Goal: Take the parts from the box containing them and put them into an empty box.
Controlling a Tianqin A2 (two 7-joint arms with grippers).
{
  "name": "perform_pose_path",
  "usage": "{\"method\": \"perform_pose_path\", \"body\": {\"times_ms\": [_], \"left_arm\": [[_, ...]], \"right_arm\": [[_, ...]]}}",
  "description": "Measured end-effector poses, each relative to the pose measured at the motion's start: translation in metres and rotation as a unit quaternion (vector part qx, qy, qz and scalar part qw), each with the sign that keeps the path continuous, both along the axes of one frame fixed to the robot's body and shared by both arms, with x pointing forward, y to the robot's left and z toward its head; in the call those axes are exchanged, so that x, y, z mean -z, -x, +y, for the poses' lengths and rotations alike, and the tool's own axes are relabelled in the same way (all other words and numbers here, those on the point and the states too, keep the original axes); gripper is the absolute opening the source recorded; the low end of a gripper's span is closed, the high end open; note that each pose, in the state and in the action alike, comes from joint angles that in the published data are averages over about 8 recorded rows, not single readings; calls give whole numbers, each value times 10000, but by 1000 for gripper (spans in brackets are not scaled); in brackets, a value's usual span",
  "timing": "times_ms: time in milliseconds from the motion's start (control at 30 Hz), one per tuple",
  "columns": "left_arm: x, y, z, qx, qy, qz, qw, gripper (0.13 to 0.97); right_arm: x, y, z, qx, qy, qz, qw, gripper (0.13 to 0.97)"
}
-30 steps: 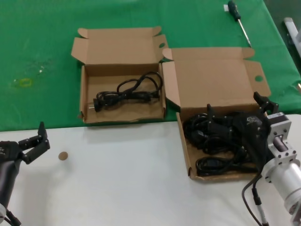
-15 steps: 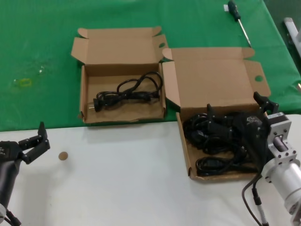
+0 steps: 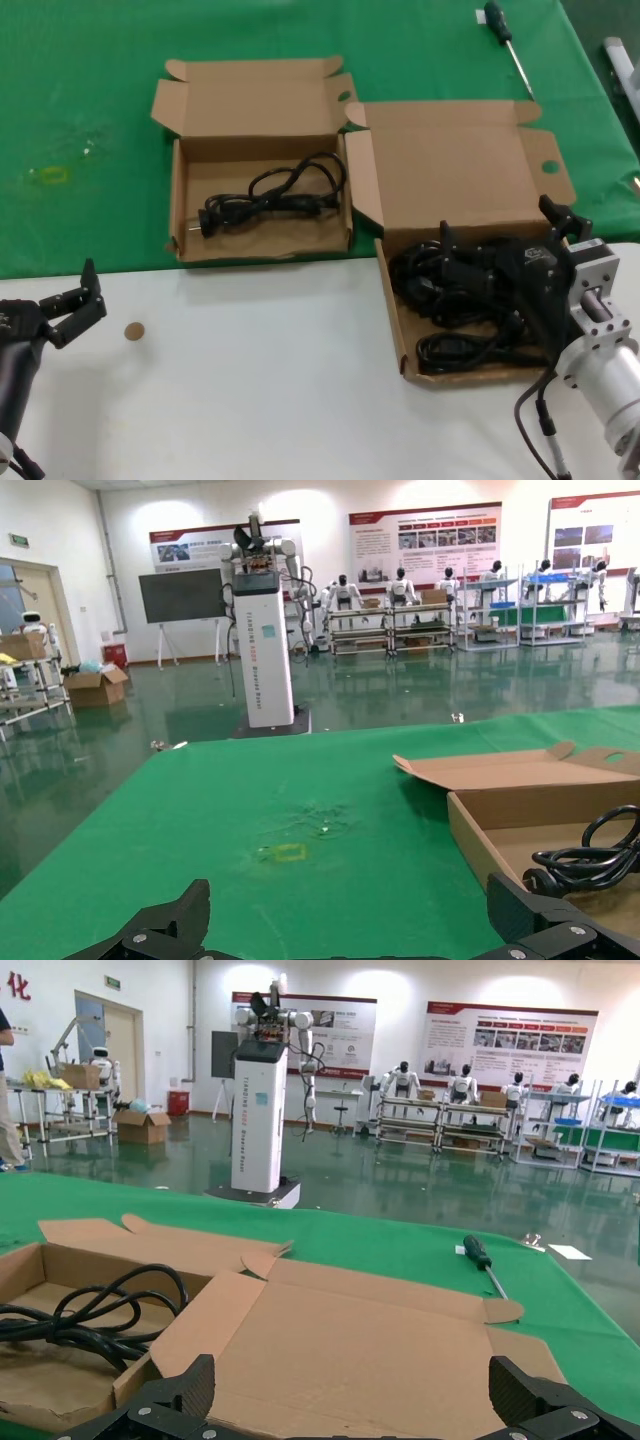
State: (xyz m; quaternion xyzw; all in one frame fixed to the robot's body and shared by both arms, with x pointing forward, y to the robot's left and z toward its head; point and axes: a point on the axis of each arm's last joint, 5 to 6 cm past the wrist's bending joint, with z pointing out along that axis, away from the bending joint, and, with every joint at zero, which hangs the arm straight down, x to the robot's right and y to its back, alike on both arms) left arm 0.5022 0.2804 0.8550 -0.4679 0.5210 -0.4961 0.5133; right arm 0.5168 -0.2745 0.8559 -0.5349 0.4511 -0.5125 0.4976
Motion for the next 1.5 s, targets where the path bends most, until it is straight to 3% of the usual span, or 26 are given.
{"method": "perform_pose_path", "body": {"times_ms": [1500], "left_arm": [[0, 0, 0, 0, 0, 0, 10000, 966]], "right_arm": [[0, 0, 0, 0, 0, 0, 10000, 966]]}}
